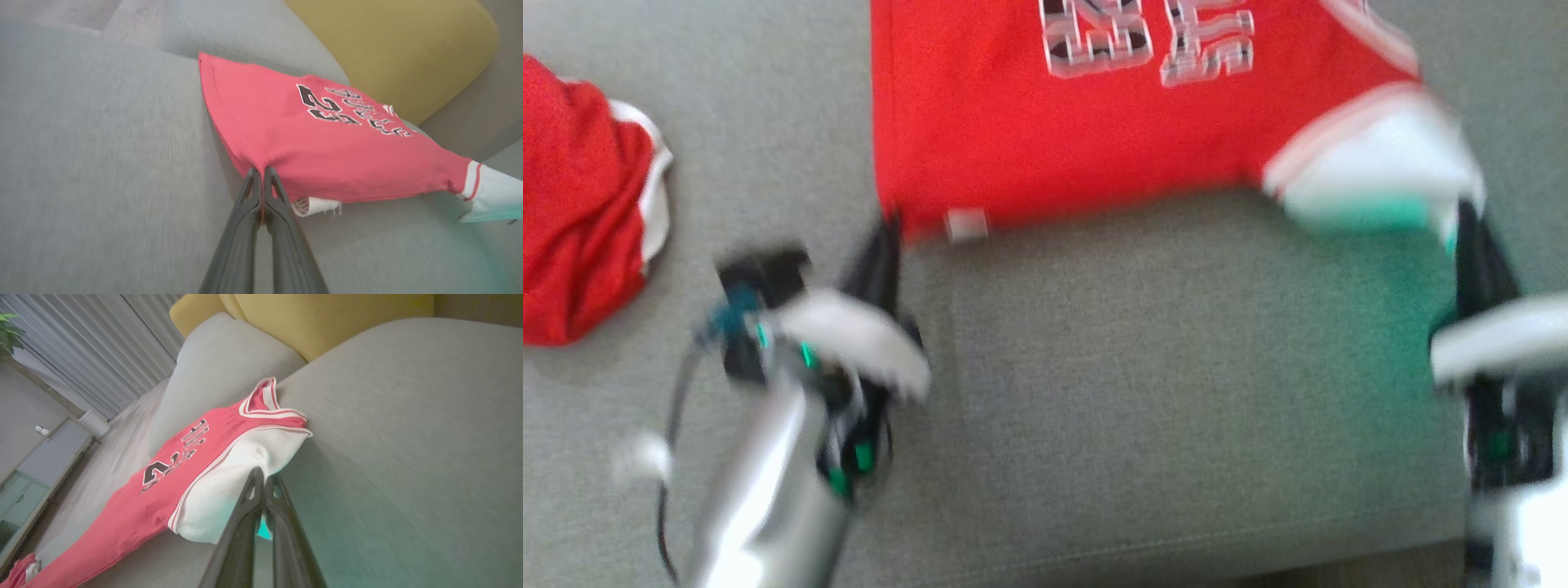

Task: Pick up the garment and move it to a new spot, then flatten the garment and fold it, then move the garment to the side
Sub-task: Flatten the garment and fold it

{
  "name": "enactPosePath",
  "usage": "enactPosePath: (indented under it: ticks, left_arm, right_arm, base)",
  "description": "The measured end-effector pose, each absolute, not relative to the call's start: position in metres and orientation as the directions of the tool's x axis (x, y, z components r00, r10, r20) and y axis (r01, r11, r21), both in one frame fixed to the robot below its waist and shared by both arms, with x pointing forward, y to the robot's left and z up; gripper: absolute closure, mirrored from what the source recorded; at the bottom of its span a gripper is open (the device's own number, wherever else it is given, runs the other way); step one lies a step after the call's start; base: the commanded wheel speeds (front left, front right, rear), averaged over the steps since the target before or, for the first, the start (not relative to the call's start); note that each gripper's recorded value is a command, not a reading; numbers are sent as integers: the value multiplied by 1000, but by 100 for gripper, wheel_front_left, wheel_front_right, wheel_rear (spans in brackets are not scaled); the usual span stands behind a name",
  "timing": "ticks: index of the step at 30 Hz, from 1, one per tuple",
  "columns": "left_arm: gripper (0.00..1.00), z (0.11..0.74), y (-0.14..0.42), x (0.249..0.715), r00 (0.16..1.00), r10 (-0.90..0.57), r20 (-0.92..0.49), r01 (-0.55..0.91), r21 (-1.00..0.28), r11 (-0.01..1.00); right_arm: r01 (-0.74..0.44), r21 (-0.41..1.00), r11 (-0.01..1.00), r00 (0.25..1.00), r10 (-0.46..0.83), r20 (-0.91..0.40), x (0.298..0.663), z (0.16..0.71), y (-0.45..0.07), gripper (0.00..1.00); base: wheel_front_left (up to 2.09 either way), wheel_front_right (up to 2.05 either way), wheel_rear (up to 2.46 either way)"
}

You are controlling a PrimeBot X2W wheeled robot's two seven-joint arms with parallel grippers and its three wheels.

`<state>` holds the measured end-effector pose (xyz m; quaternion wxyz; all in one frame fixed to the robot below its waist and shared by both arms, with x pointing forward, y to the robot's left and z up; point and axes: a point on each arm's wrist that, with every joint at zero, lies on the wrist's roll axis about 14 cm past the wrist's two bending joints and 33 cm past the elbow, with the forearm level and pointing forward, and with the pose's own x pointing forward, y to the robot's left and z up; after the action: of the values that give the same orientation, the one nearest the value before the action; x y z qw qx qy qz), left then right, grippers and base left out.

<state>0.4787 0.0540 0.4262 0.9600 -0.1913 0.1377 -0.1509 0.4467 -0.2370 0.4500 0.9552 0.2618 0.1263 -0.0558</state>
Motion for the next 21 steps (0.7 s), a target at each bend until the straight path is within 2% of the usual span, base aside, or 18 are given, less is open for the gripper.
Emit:
enactPosePath:
  ticks: [5,13,17,21]
  left_arm:
    - [100,420,61,408,907,-323,-270,188,-428,884]
    - [100,425,79,327,871,-286,-400,81,-457,886]
    - [100,425,76,319,841,-310,-443,78,-469,880]
    - [100,427,76,340,822,-336,-460,130,-424,896]
  right_arm:
    - [215,441,871,931,-47,-362,379,433,-238,100]
    - [283,371,884,859,-62,-508,300,413,-246,100]
    - [307,381,872,852,-74,-518,297,413,-251,100]
    - [275,372,887,871,-67,-486,326,422,-251,100]
  base:
    - [0,0,0]
    - [0,0,0]
    - [0,0,0]
    - [0,0,0]
